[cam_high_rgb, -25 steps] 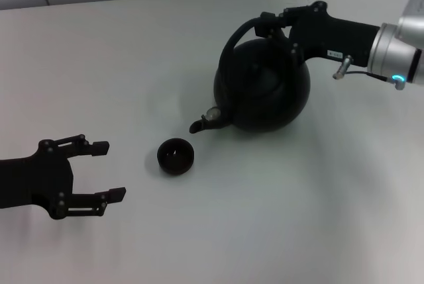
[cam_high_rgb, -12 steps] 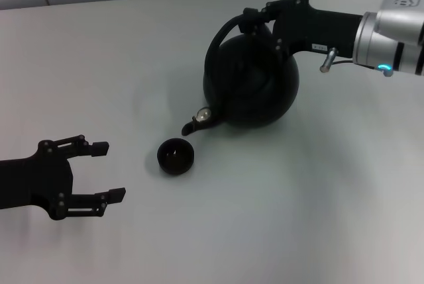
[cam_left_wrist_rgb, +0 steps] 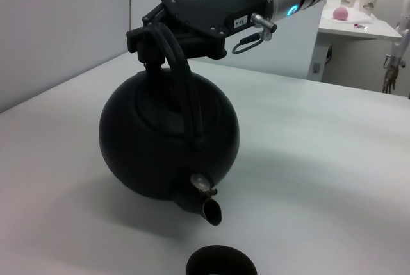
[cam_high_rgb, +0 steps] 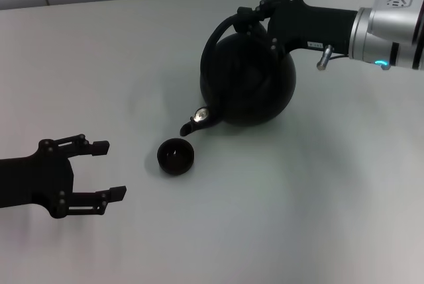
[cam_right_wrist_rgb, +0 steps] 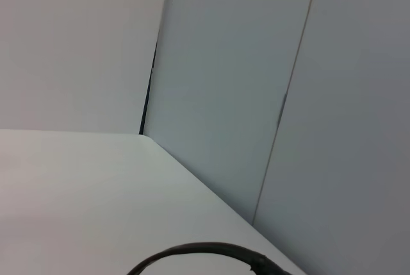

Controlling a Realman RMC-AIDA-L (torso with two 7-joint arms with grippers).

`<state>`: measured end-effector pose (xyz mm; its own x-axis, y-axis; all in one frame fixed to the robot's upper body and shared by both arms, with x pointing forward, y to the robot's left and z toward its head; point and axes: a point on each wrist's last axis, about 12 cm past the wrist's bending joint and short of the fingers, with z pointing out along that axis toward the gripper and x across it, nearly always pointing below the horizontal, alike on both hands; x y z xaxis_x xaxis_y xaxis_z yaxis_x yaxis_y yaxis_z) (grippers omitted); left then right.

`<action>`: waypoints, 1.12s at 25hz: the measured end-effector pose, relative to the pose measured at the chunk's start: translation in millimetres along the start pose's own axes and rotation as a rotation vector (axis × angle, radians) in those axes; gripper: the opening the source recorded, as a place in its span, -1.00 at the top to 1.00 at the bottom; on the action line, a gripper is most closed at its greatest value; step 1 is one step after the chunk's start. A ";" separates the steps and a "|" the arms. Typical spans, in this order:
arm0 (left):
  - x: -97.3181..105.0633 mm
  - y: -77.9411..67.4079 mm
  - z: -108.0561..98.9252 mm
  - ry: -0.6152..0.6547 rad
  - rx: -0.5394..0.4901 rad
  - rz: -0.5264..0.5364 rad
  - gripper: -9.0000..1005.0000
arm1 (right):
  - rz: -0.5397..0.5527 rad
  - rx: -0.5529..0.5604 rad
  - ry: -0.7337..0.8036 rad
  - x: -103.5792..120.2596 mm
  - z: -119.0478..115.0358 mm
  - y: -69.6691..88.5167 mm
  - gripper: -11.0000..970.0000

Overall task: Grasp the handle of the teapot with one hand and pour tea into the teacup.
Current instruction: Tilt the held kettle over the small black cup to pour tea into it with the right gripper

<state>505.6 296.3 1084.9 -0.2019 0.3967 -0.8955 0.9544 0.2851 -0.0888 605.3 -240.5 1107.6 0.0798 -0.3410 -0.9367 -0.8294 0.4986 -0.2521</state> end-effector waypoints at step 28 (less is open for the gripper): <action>-3.6 6.8 3.2 0.004 -0.034 -0.013 -0.72 | -0.233 -0.065 0.010 -36.6 21.5 -1.7 0.73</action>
<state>513.5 294.1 1086.1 -0.2154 0.3959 -0.8927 0.9436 0.3199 -0.0858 615.7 -211.7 1137.2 0.2677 -0.4493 -0.8524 -0.8229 0.3535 -0.4448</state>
